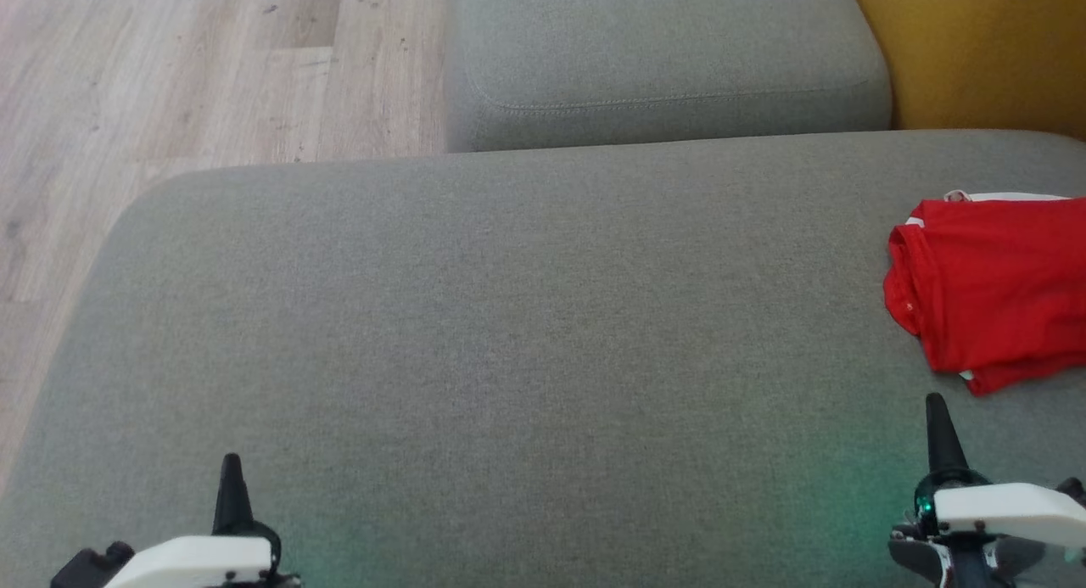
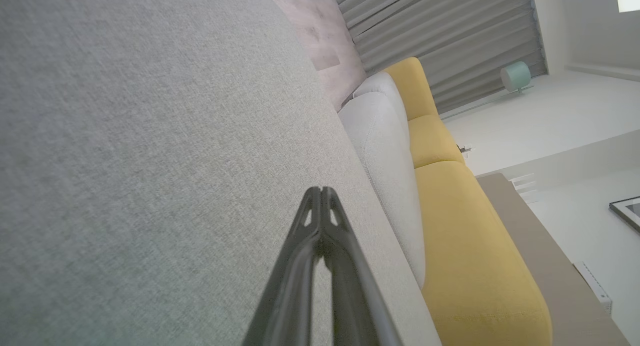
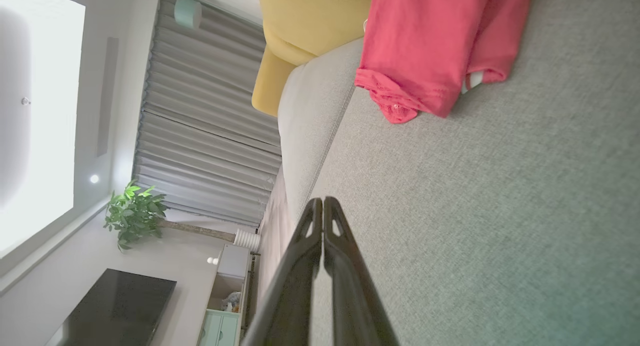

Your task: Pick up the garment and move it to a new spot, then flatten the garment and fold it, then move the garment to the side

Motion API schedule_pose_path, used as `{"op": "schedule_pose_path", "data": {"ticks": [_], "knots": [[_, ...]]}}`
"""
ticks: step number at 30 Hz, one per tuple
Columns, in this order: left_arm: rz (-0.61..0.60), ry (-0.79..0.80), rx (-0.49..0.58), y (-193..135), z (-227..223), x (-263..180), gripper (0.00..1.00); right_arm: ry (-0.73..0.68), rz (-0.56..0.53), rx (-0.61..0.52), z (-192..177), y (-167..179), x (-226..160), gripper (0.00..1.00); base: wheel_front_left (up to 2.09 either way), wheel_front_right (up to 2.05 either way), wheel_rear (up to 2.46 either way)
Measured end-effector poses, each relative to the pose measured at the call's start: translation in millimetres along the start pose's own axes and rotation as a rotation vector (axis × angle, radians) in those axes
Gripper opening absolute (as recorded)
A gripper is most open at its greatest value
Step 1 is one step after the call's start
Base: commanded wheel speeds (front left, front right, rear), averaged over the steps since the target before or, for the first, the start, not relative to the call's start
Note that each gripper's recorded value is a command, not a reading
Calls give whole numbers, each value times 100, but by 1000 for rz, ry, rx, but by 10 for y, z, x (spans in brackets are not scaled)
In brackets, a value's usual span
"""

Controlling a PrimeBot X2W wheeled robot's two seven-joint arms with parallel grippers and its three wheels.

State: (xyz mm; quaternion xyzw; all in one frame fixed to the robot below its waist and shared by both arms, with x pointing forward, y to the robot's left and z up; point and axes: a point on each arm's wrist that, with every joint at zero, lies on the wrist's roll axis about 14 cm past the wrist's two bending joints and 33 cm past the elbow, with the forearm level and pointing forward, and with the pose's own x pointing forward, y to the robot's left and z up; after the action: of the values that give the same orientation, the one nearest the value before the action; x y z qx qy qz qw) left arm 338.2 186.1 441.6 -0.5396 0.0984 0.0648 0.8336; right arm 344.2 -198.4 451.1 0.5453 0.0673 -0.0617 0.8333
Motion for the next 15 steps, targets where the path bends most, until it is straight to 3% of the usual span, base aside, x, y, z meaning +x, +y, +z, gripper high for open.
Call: {"op": "schedule_pose_path", "data": {"ticks": [15], "knots": [[-50,3,-185,-146,70,127,0,-9,24,186,75,85,108,0,0,0,0]]}}
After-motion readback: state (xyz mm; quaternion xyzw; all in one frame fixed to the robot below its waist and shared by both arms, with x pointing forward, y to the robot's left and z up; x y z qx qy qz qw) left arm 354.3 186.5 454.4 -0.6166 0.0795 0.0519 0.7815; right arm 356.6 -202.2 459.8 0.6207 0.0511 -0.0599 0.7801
